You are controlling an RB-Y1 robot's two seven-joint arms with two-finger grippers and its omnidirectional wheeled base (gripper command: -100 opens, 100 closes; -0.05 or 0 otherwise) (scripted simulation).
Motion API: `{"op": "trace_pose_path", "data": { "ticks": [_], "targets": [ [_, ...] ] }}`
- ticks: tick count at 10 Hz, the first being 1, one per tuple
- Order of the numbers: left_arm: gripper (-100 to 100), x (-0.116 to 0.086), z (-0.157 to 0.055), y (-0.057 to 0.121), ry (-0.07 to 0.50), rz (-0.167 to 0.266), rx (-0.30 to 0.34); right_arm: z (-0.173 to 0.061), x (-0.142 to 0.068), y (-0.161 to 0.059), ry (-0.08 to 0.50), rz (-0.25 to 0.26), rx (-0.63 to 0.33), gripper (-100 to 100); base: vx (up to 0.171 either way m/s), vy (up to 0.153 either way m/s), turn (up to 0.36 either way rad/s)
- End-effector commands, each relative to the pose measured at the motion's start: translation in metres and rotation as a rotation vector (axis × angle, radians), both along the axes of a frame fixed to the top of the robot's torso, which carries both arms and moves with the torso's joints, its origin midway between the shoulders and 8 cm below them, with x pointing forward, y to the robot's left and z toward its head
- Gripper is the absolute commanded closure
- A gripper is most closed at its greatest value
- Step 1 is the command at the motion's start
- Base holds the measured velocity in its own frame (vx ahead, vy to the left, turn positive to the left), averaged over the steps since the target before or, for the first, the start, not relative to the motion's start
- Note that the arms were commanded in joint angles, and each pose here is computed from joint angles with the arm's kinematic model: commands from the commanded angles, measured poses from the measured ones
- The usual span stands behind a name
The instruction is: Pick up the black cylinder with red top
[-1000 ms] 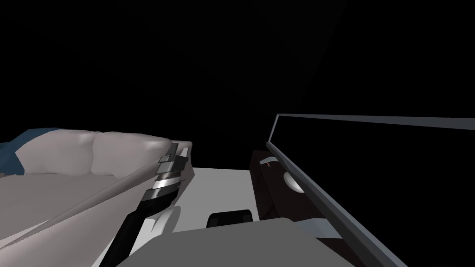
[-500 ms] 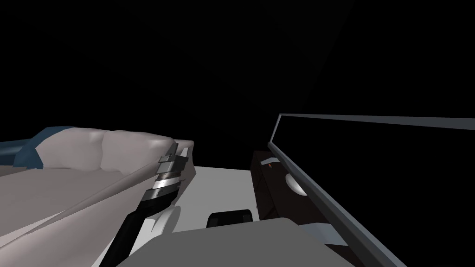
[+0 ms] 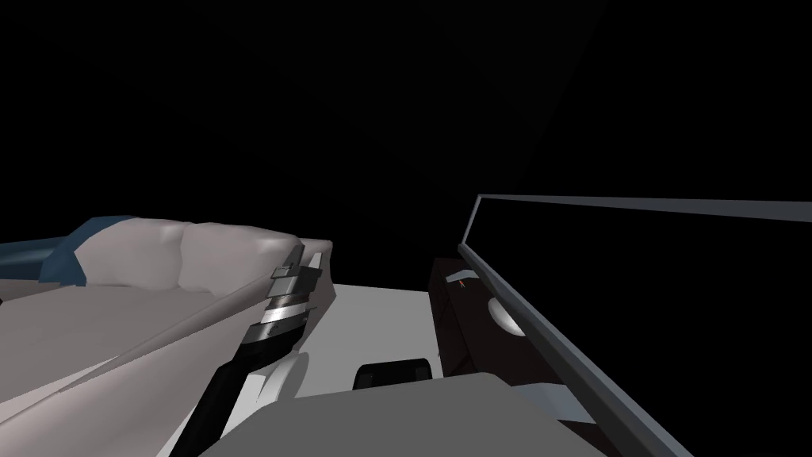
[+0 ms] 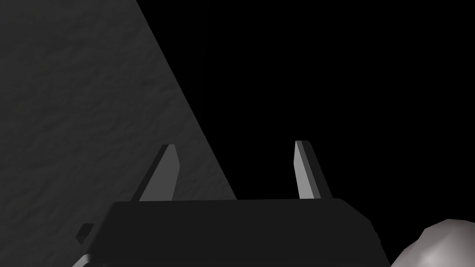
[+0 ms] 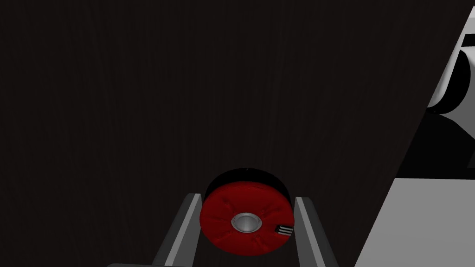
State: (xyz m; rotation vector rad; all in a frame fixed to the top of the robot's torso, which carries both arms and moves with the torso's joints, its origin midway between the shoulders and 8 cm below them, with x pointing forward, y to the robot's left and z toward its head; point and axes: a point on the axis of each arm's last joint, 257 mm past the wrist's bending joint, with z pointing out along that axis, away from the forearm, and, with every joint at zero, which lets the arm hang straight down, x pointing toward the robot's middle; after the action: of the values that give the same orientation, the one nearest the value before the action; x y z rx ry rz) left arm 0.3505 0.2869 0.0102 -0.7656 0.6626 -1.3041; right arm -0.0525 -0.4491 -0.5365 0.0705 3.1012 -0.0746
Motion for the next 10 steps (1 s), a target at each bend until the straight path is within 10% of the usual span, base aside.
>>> {"op": "trace_pose_path", "data": {
  "ticks": [1,3,4,5,9,10],
  "targets": [
    [0,0.000,0.000,0.000,0.000,0.000,0.000,0.000,0.000,0.000,0.000,0.000,0.000,100,0.000,0.000,0.000],
    [0,0.000,0.000,0.000,0.000,0.000,0.000,0.000,0.000,0.000,0.000,0.000,-0.001,100,0.000,0.000,0.000],
    [0,0.000,0.000,0.000,0.000,0.000,0.000,0.000,0.000,0.000,0.000,0.000,-0.001,0,0.000,0.000,0.000],
    [0,0.000,0.000,0.000,0.000,0.000,0.000,0.008,0.002,-0.005,0.002,0.008,-0.001,100,0.012,0.018,-0.078],
    [0,0.000,0.000,0.000,0.000,0.000,0.000,0.018,0.003,-0.009,0.004,0.018,-0.001,100,0.008,0.019,-0.046],
    [0,0.000,0.000,0.000,0.000,0.000,0.000,0.019,0.003,-0.009,0.004,0.018,0.000,0,0.000,0.000,0.000]
  ]
}}
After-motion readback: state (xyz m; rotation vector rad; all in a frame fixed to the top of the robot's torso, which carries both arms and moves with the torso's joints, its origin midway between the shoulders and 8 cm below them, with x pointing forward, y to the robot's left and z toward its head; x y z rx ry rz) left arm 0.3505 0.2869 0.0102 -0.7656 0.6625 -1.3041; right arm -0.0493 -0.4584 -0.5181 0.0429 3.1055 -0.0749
